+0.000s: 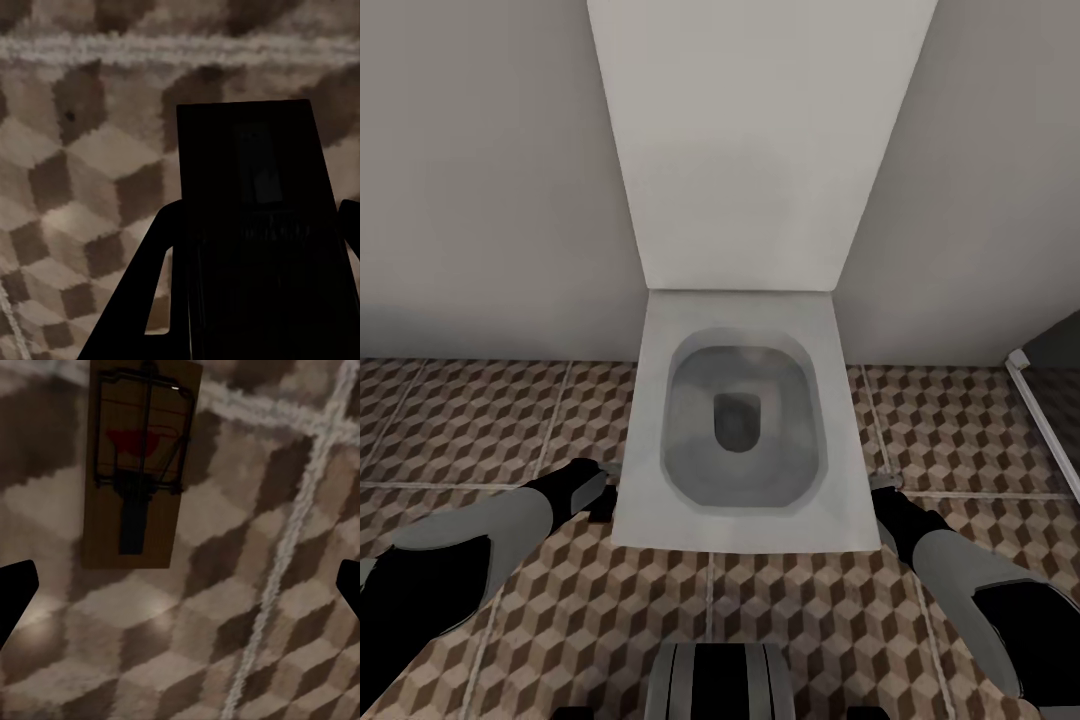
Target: Take the four mousetraps from the cabinet in the bathroom and place them on the bathroom floor. Make sure all four end up on the same floor surface, and ensure that at least two of them are either under or directly next to the same bathroom sink.
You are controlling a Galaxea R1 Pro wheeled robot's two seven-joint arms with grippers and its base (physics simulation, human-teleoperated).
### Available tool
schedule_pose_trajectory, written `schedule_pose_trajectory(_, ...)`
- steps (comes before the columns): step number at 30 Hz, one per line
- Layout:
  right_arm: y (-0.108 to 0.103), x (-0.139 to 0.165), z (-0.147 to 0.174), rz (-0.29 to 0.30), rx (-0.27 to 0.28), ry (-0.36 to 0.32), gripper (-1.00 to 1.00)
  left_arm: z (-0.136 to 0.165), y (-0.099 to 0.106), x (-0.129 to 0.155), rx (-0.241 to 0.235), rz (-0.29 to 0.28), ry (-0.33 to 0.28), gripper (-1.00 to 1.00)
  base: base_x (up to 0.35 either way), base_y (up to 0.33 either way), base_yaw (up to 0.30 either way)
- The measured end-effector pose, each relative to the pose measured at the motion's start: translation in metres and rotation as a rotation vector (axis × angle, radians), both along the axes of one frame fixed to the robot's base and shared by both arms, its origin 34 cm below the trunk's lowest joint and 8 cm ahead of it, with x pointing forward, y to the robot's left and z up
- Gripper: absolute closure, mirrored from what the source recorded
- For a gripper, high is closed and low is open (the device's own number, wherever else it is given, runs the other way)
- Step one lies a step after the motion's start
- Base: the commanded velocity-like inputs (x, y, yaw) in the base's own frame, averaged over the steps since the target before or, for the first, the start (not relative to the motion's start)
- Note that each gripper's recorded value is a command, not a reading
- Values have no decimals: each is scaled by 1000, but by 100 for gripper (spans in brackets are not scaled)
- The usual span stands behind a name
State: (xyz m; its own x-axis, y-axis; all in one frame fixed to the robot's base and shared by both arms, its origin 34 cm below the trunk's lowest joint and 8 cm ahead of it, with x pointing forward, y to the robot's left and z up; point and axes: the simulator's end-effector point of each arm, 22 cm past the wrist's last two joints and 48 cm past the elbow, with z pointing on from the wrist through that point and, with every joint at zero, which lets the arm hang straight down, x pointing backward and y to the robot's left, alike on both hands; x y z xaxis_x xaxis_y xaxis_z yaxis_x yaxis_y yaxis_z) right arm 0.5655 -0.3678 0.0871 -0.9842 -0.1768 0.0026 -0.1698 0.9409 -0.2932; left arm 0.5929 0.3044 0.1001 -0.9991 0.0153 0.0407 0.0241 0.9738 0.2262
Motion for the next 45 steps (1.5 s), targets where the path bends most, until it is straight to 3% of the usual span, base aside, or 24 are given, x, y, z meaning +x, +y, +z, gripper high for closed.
schedule_pose_trajectory(4,0,0,0,0,0,0,-100,0,0,0,0,0,0,100,0,0,0)
schedule_pose_trajectory(5,0,0,0,0,0,0,-100,0,0,0,0,0,0,-100,0,0,0)
schedule_pose_trajectory(45,-1,0,0,0,-1,1,-100,0,0,2,-1,2,-8,-100,0,0,0)
